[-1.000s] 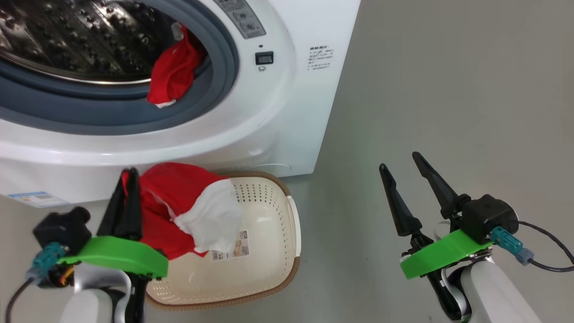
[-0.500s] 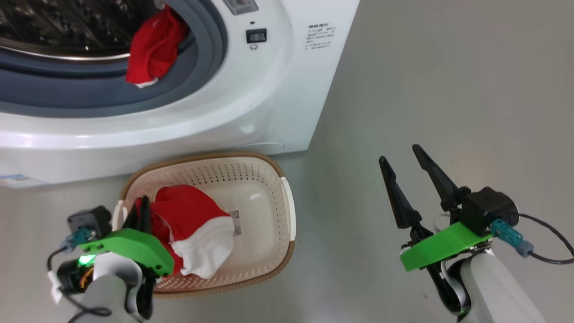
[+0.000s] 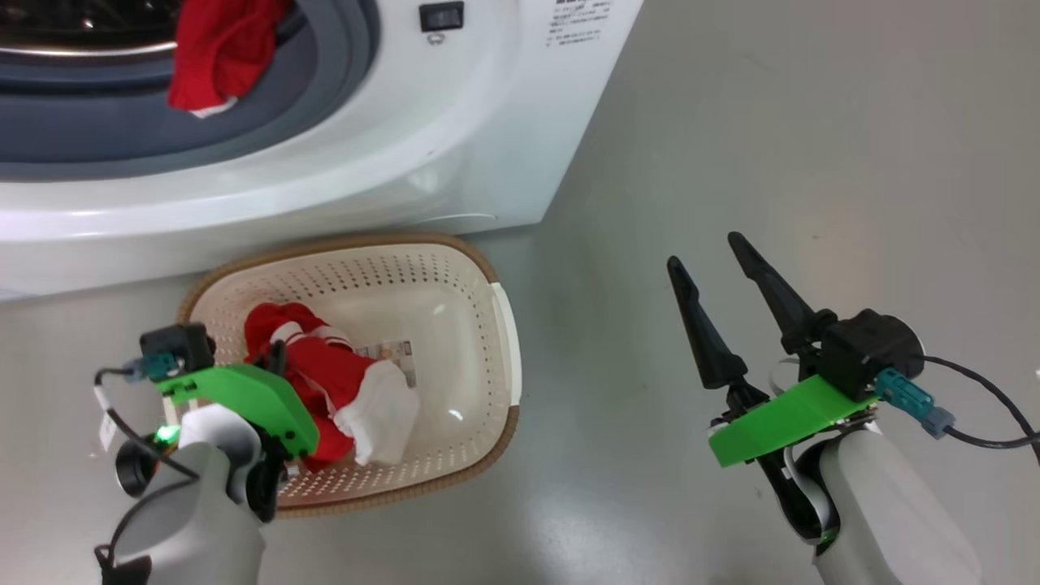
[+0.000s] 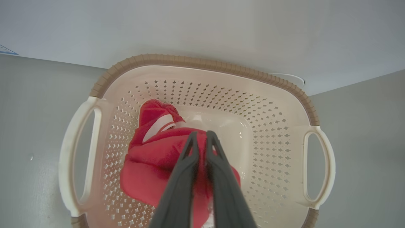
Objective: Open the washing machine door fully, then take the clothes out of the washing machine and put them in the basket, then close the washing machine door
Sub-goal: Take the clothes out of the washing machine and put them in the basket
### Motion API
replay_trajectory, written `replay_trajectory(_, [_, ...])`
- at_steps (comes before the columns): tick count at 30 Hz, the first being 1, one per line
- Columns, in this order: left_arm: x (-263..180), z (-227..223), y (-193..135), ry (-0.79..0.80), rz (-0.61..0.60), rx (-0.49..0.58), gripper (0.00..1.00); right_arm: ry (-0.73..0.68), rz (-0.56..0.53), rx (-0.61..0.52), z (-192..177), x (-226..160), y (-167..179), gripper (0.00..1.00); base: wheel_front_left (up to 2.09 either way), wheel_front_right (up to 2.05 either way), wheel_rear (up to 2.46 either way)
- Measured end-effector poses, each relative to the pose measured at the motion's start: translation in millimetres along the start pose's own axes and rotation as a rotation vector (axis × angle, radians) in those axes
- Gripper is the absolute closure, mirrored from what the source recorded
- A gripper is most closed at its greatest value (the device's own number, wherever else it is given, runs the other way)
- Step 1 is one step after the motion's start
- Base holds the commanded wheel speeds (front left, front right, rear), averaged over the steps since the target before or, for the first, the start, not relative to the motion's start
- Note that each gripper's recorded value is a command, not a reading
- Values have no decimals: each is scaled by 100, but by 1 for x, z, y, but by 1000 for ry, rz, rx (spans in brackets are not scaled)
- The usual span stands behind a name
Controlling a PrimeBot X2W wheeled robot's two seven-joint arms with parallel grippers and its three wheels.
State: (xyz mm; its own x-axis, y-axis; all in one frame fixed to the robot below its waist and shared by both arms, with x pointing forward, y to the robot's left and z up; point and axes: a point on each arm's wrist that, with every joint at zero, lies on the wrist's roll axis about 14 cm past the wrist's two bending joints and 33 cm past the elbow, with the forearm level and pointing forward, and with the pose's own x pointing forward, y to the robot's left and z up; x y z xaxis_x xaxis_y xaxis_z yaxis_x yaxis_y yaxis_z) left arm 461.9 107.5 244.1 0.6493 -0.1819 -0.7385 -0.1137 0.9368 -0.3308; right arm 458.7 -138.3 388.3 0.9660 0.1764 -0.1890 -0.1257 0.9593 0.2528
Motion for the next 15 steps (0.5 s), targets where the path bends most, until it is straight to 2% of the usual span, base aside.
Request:
replay_trajectory(10, [14, -30, -14, 126, -39, 3, 100, 33, -33, -3, -8, -6, -13, 0, 0, 0, 0])
replay_trajectory(11, [14, -31, -14, 128, -40, 7, 93, 29, -35, -6, -7, -5, -14, 0, 0, 0, 0])
replay_trajectory(12, [15, -31, -14, 127, -41, 10, 67, 26, -37, -7, -5, -5, -15, 0, 0, 0, 0])
replay_trajectory(13, [15, -31, -14, 123, -41, 11, 52, 25, -39, -8, -5, -6, -16, 0, 0, 0, 0])
replay_trajectory(14, [14, -30, -15, 117, -41, 13, 0, 25, -41, -9, -4, -7, -16, 0, 0, 0, 0])
replay_trajectory(15, [14, -28, -15, 107, -42, 16, 0, 23, -42, -9, -4, -7, -16, 0, 0, 0, 0])
